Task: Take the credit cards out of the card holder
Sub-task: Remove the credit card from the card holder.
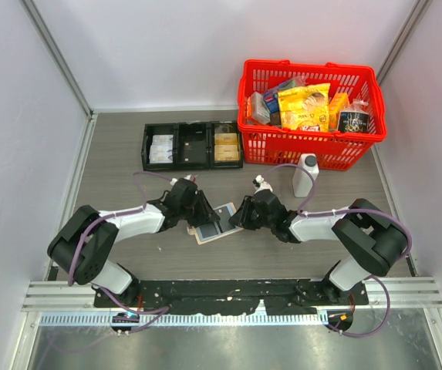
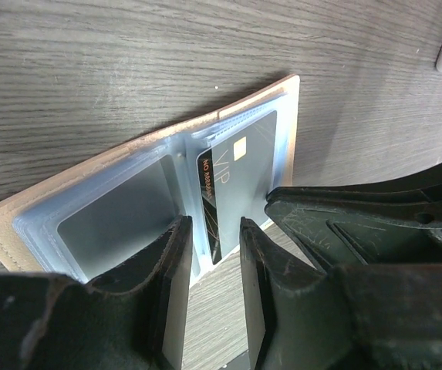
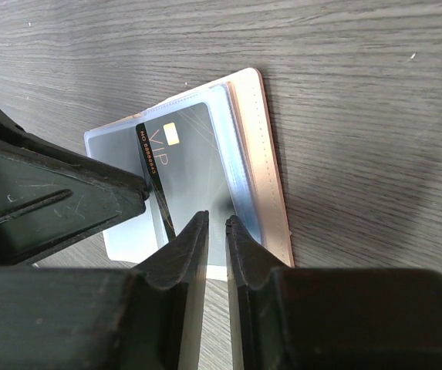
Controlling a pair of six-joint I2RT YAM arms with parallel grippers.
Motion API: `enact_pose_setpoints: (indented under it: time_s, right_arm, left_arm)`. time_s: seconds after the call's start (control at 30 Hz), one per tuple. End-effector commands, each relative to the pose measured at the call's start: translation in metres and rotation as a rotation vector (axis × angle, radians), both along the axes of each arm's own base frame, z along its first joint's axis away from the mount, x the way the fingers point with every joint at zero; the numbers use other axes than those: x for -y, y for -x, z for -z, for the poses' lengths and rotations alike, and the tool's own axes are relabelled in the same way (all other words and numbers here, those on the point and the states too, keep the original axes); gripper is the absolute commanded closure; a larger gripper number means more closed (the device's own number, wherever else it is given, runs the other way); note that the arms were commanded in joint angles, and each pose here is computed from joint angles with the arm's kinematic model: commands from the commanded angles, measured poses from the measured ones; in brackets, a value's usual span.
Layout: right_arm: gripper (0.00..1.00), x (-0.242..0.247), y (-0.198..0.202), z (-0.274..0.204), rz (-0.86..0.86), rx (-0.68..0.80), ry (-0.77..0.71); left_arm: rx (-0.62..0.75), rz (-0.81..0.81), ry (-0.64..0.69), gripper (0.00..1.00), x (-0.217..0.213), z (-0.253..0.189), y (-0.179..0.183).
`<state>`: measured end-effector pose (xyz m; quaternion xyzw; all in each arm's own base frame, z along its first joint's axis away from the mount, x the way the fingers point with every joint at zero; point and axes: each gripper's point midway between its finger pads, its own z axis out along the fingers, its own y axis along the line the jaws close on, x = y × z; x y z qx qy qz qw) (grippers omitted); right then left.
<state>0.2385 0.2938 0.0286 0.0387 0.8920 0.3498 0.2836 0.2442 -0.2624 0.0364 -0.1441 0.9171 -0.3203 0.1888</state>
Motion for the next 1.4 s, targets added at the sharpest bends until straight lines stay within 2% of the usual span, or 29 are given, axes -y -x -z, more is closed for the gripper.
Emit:
enact_pose_setpoints:
  time_s: [0.0, 0.57, 0.9, 1.17, 1.37]
  right_arm:
    - [0.79, 0.011, 0.008, 0.02, 0.001, -0.048, 0.065]
    - [0.79, 0.008, 0.009, 0.02, -0.001, -0.054, 0.051]
    - [0.79, 0.01, 0.01, 0.023, 0.008, -0.065, 0.047]
    - [0.79, 0.013, 0.009, 0.022, 0.018, -0.065, 0.043]
    - [0.79, 0.015, 0.009, 0.025, 0.027, -0.072, 0.049]
  left_arm:
    - [0.004, 0.002, -0.054, 0.65, -0.004, 0.005, -0.005]
    - [-0.02, 0.037, 0.014, 0.68, 0.011, 0.011, -0.003]
    - [0.037, 0.057, 0.117, 0.83, 0.021, -0.012, -0.002]
    - [0.034, 0.051, 0.119, 0.95, 0.017, -0.017, 0.003]
    - [0.021, 0.032, 0.099, 1.0, 0.009, -0.015, 0.009]
